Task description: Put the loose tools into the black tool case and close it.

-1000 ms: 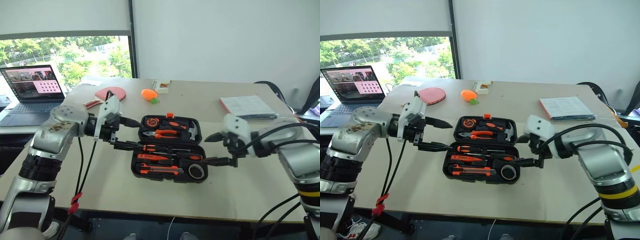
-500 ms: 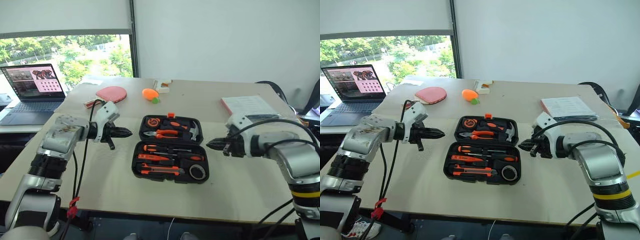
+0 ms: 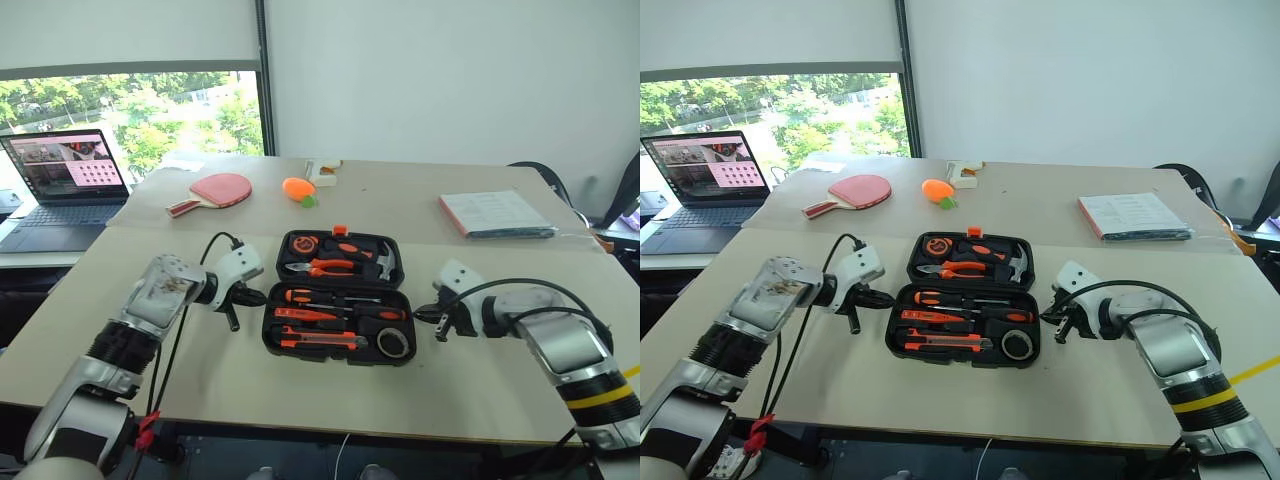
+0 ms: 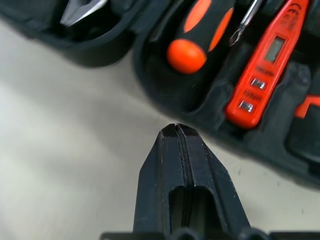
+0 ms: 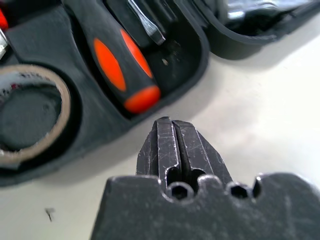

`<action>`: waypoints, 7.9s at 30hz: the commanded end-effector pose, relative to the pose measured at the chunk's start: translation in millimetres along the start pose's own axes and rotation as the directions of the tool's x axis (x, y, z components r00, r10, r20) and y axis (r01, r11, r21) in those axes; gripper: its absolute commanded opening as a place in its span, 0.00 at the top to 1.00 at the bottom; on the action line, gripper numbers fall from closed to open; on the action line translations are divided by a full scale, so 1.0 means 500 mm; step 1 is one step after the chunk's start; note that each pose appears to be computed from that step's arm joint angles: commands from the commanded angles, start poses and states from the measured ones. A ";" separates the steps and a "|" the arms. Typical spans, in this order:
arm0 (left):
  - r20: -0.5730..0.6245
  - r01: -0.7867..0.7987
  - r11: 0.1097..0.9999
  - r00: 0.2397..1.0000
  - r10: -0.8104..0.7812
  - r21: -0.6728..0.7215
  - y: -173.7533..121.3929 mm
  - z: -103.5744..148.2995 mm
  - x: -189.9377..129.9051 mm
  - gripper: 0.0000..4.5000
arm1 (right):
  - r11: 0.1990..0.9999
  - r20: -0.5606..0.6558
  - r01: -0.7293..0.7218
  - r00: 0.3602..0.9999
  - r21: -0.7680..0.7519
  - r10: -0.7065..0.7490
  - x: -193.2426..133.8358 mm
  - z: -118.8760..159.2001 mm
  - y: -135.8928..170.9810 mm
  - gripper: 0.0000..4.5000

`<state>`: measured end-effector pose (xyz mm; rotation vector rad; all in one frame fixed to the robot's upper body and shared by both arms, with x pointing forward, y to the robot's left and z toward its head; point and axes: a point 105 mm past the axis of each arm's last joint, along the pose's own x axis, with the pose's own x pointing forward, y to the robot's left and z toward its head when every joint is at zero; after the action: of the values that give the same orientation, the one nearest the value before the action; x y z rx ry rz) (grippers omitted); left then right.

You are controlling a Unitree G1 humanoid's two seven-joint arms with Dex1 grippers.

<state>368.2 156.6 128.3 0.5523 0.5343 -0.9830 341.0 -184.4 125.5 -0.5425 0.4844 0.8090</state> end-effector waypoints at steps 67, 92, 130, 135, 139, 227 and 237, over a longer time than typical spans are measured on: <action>-0.055 -0.089 0.740 0.996 0.070 -0.667 0.039 0.009 -0.027 0.41 | 0.809 0.116 -0.063 0.993 0.585 -0.006 -0.009 0.064 -0.048 0.46; -0.038 -0.015 0.721 0.999 -0.016 -0.693 -0.003 0.021 0.020 0.97 | 0.787 0.087 -0.087 0.995 0.610 0.042 0.013 0.052 -0.029 0.65; 0.558 -0.078 0.949 0.793 0.244 -0.304 0.037 0.152 -0.062 1.00 | 0.952 0.533 0.300 0.797 0.060 -0.285 -0.086 0.160 -0.023 1.00; 0.558 -0.180 0.964 0.788 0.261 -0.197 0.013 0.125 -0.051 1.00 | 0.882 0.541 0.439 0.790 -0.169 -0.290 -0.079 0.113 0.009 1.00; 0.565 -0.275 0.958 0.779 0.272 -0.083 -0.008 0.107 -0.044 1.00 | 0.822 0.537 0.491 0.794 -0.289 -0.285 -0.071 0.077 0.023 1.00; 0.318 0.409 0.877 0.821 -0.474 0.252 -0.047 0.226 -0.063 0.99 | 0.935 0.204 -0.245 0.932 -0.257 0.300 -0.097 -0.020 0.282 1.00; -0.053 0.556 0.684 0.792 -0.608 0.472 -0.203 0.155 0.079 0.99 | 0.928 0.224 -0.273 0.917 -0.252 0.330 -0.087 0.000 0.305 1.00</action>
<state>309.4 37.9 152.0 0.6112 0.3855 -1.7918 198.2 -128.9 103.3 -0.5580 0.2759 1.2094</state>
